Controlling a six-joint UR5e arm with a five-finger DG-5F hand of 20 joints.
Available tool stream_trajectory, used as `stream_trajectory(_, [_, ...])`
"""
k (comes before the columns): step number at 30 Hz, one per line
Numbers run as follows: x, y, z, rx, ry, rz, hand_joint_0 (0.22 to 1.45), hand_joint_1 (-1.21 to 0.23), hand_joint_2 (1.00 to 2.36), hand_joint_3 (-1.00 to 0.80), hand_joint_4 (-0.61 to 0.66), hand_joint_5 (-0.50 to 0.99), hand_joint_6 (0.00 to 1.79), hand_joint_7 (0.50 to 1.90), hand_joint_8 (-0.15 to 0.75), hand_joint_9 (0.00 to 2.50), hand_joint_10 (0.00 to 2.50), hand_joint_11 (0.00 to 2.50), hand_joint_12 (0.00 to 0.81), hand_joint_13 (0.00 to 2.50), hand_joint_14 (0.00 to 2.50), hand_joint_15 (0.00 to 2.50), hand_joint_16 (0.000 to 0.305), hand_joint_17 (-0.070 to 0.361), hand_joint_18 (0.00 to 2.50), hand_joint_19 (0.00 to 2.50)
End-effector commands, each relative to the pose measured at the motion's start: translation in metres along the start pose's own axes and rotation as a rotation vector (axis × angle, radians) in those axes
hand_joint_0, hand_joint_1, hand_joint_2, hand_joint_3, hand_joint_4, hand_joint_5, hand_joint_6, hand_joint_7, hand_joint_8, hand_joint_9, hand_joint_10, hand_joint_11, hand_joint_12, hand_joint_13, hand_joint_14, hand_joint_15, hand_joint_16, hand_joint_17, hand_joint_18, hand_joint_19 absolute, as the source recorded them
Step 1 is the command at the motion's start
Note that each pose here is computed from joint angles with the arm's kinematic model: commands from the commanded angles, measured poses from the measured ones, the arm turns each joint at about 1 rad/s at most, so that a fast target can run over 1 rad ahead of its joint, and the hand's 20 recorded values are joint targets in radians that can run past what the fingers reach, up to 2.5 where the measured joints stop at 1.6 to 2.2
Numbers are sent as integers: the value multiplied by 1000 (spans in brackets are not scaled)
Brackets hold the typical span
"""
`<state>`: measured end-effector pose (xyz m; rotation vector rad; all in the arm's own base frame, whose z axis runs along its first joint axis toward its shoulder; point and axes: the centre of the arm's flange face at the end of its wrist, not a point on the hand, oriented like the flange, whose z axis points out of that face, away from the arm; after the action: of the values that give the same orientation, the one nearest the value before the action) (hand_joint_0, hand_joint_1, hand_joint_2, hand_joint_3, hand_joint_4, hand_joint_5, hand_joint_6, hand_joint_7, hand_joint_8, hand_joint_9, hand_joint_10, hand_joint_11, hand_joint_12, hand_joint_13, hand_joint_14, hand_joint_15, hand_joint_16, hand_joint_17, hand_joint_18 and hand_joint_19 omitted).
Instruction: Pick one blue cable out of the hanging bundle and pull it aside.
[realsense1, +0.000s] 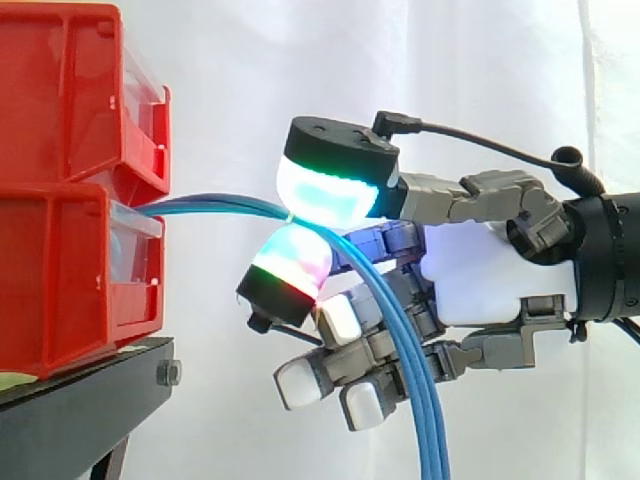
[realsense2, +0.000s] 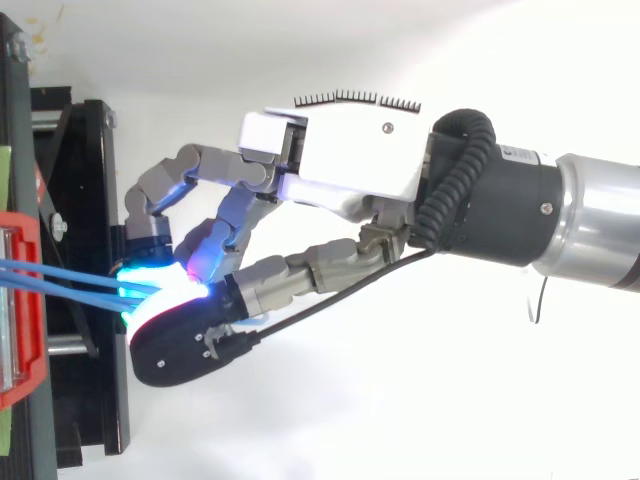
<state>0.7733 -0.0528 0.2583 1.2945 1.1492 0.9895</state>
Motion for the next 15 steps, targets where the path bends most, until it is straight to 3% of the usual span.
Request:
stream_trajectory(1, [-1, 0, 0, 1, -1, 0, 686, -935, 1017, -285, 64, -115, 897, 1150, 298, 1140, 16, 543, 336, 882, 20, 519, 43, 97, 866, 654])
stream_trajectory(3, [-2, 0, 0, 1, -2, 0, 727, -950, 1012, -370, -4, -121, 908, 1116, 286, 1133, 16, 550, 328, 877, 19, 522, 43, 96, 866, 646])
stream_trajectory(4, [-1, 0, 0, 1, -1, 0, 750, -936, 1000, -495, -54, -125, 912, 1110, 277, 1128, 15, 551, 323, 874, 20, 512, 42, 94, 864, 639])
stream_trajectory(7, [-2, 0, 0, -1, -2, 0, 730, -945, 1000, -500, -103, -139, 926, 997, 267, 1117, 17, 555, 318, 872, 19, 516, 41, 92, 862, 646])
stream_trajectory(10, [-3, -1, 0, 2, -4, 1, 677, -969, 1000, -500, -17, -138, 919, 933, 265, 1115, 18, 557, 316, 870, 19, 528, 40, 91, 858, 647])
stream_trajectory(12, [-3, 0, 0, 1, -2, 2, 601, -963, 1000, -500, 42, -135, 914, 965, 271, 1122, 17, 564, 322, 878, 19, 546, 41, 92, 855, 662])
stream_trajectory(15, [-4, -1, 0, 2, -4, 1, 491, -869, 1000, -500, 77, -129, 913, 954, 309, 1151, 17, 557, 349, 896, 18, 550, 46, 104, 887, 671])
